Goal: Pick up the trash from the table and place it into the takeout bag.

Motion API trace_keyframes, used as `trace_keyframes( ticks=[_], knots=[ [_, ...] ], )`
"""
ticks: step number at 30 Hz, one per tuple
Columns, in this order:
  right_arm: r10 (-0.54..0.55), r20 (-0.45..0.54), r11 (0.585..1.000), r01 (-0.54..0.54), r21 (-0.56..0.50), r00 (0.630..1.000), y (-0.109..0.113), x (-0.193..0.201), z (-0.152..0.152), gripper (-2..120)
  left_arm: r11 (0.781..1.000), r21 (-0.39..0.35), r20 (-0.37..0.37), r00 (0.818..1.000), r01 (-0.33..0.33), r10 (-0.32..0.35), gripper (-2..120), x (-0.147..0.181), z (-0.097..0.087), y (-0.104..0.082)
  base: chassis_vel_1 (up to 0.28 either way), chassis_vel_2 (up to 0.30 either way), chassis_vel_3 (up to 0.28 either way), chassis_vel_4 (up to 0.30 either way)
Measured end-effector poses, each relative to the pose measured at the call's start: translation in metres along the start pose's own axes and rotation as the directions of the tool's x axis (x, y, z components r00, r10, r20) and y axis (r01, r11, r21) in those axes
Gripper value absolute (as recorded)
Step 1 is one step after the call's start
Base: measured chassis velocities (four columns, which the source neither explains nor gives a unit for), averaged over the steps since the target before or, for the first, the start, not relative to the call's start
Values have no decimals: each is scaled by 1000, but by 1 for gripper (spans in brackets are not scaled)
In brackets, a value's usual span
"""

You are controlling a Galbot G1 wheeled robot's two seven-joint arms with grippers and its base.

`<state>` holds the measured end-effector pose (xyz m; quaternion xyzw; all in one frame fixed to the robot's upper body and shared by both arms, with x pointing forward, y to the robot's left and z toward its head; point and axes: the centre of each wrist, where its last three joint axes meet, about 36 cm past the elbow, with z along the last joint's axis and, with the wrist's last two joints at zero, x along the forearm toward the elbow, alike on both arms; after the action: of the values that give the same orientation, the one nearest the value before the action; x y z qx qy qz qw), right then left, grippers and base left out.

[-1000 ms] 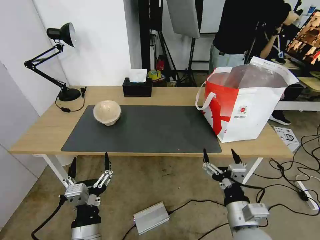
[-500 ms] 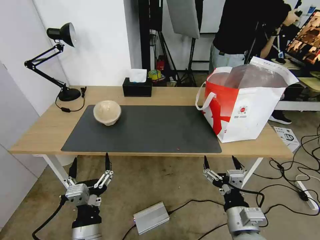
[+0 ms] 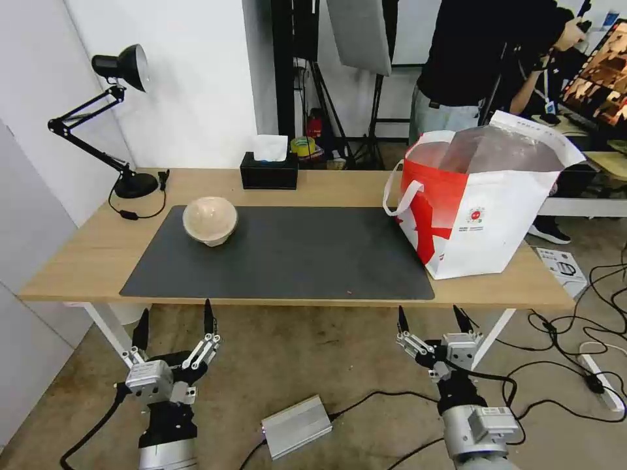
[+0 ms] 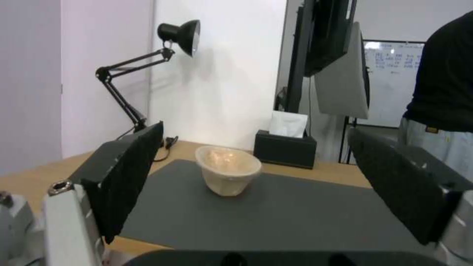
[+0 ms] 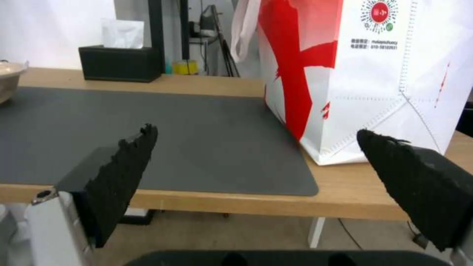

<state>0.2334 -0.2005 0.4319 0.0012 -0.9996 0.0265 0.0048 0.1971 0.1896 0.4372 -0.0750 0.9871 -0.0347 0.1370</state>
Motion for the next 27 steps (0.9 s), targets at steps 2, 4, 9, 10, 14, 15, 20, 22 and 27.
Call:
trace_keyframes(
  ticks=[2,4,9,10,14,15,20,22,27],
  knots=[
    [0,0,1000,0,0,1000,0,0,0,100,1000,1,0,1000,0,0,100,0,0,0,0,0,0,0],
    [0,1,1000,0,0,1000,0,0,0,100,1000,5,0,1000,1,-1,100,-1,0,0,0,0,0,0],
    [0,1,1000,0,-1,1000,0,0,0,100,999,31,-3,1000,16,-16,100,-6,-5,0,0,0,0,0],
    [0,1,1000,0,-1,1000,0,0,0,100,999,41,-5,1000,22,-22,100,-8,-6,0,0,0,0,0],
    [0,2,1000,0,-1,1000,0,0,-1,100,997,64,-12,999,30,-30,100,-12,-8,0,0,0,0,0],
    [0,2,1000,0,-1,1000,0,0,-1,100,995,88,-19,999,46,-45,100,-16,-10,-1,0,0,0,0],
    [0,2,1000,0,-1,1000,0,0,-1,100,976,193,-69,994,98,-86,100,-25,-22,1,0,0,0,0],
    [0,2,1000,0,-1,1000,0,0,-1,100,967,228,-93,991,114,-95,100,-29,-26,2,0,0,0,0],
    [0,2,1000,0,-2,1000,0,0,-1,100,926,348,-150,984,143,-95,100,-47,-41,8,0,0,0,0]
  ],
)
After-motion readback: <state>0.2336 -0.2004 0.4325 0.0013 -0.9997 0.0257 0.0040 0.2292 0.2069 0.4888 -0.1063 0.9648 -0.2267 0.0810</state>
